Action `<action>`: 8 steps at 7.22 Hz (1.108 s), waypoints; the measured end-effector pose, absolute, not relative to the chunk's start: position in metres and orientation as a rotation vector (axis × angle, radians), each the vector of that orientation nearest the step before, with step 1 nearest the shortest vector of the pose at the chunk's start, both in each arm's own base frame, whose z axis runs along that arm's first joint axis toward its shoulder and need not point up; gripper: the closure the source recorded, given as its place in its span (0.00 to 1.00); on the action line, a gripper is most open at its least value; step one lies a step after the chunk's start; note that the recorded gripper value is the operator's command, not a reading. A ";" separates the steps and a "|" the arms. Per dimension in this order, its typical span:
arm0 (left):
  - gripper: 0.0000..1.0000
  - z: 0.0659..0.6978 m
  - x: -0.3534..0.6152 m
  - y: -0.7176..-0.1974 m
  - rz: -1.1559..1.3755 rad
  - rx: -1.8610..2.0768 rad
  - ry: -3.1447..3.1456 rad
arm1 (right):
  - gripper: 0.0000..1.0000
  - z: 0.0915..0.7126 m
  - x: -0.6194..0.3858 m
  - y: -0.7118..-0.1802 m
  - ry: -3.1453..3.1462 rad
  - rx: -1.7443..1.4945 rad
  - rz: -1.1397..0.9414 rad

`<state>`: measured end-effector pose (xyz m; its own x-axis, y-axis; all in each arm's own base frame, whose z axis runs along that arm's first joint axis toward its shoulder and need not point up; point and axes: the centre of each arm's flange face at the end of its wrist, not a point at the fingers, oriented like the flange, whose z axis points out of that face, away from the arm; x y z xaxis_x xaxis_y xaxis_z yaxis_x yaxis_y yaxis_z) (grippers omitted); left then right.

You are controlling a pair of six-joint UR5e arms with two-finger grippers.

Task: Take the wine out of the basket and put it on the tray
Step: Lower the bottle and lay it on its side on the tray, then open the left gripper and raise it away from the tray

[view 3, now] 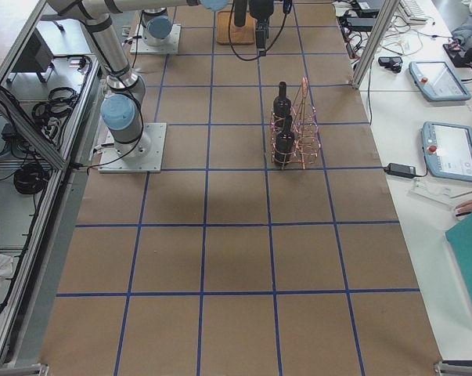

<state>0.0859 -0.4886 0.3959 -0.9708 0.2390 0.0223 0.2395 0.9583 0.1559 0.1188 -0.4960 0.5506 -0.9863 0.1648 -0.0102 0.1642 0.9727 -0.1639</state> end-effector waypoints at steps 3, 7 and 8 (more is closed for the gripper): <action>0.06 0.384 0.088 -0.486 -0.274 -0.369 -3.098 | 0.00 0.552 0.119 -0.494 -3.114 -0.251 0.261; 0.00 0.397 0.087 -0.482 -0.261 -0.293 -3.129 | 0.00 0.554 0.120 -0.493 -3.118 -0.245 0.265; 0.00 0.414 0.084 -0.483 -0.227 -0.199 -3.157 | 0.00 0.554 0.120 -0.492 -3.118 -0.248 0.266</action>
